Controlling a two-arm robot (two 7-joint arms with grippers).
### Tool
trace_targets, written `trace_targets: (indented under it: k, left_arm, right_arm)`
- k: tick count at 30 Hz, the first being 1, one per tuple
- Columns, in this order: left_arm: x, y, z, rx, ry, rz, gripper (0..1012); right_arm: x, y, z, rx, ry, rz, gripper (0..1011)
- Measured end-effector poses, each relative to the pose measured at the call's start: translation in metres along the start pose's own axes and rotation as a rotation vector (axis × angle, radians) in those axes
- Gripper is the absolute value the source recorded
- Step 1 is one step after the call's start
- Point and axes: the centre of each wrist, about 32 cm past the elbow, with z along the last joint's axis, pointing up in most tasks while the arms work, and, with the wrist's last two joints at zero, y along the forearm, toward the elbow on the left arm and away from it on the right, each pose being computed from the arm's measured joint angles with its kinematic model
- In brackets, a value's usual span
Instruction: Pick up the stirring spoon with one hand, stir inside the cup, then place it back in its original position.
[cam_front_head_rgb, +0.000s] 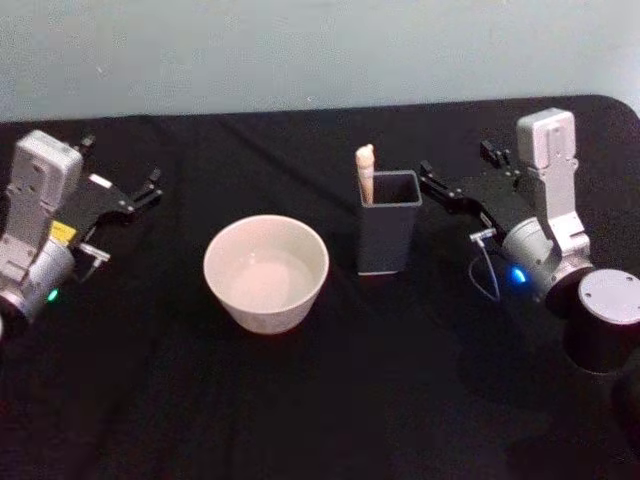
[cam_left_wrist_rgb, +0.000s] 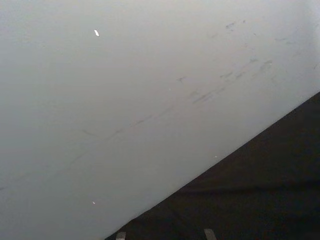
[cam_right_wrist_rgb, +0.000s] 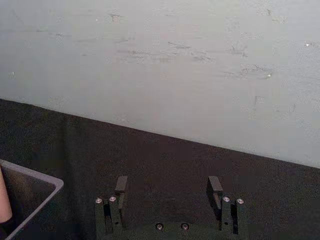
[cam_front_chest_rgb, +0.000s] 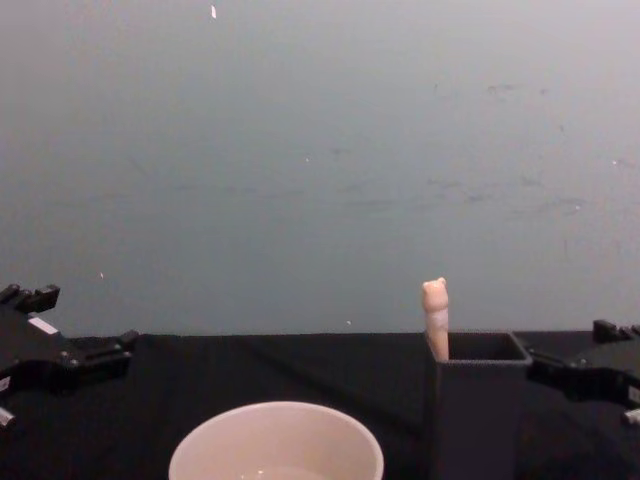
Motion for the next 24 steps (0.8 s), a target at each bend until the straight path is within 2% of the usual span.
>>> trace_targets:
  k: [24]
  left_arm:
    - [0.0,0.0,0.0,0.0,0.0,0.0,1001]
  right_arm:
    - [0.0004,-0.0002,0.0023,0.012,0.004,0.0,1000]
